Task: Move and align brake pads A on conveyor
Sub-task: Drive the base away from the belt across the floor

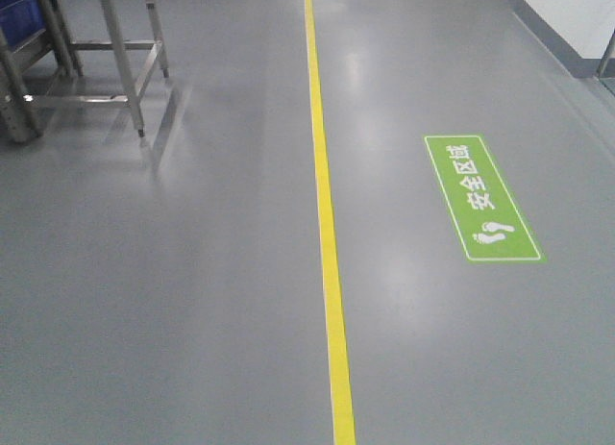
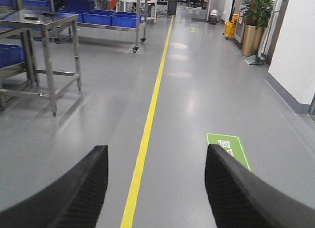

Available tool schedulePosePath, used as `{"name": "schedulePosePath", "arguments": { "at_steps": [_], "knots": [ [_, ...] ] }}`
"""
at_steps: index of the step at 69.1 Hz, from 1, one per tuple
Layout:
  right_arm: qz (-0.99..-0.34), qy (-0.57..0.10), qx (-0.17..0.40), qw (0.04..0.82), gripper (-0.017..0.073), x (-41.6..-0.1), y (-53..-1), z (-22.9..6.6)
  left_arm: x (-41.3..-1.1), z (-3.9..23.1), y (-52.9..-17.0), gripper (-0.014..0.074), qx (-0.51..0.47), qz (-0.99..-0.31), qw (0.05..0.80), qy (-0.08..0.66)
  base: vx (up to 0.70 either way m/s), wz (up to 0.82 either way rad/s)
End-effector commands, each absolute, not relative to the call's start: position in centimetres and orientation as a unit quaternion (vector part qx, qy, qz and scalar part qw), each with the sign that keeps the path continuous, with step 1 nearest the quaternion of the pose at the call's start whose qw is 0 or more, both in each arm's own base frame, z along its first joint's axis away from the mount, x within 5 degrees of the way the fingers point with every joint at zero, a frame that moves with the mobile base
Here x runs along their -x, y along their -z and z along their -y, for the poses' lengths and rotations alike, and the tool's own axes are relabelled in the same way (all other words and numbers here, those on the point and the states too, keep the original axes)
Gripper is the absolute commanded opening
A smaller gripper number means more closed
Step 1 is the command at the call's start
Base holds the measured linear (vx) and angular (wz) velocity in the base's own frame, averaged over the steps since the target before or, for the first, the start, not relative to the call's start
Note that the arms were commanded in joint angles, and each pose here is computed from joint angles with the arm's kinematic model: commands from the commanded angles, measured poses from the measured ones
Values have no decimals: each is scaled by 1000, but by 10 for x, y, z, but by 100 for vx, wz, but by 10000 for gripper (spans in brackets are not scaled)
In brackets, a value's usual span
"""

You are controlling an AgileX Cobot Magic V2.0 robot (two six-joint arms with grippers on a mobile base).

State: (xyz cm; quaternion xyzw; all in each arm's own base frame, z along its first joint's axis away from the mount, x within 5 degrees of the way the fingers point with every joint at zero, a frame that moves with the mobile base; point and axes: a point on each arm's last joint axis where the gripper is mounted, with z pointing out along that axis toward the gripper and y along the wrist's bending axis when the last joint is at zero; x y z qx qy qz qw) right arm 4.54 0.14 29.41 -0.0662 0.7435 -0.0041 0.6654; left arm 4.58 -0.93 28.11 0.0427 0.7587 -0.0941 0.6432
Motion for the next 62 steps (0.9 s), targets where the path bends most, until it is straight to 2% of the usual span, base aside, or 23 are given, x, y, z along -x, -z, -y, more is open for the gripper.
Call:
{"name": "schedulePosePath", "arguments": {
  "at_steps": [1, 22, 62],
  "knots": [
    [-714, 5, 68, 697, 416, -45, -308, -2, -47, 10, -295, 512, -39, -730, 674, 103, 71, -14],
    [-714, 5, 68, 697, 416, -45, -308, -2, -47, 10, -295, 512, -39, -730, 674, 103, 73, -10],
    [-714, 5, 68, 697, 416, -45, -308, -2, -47, 10, -295, 512, -39, -731, 674, 103, 78, 6]
  ]
}}
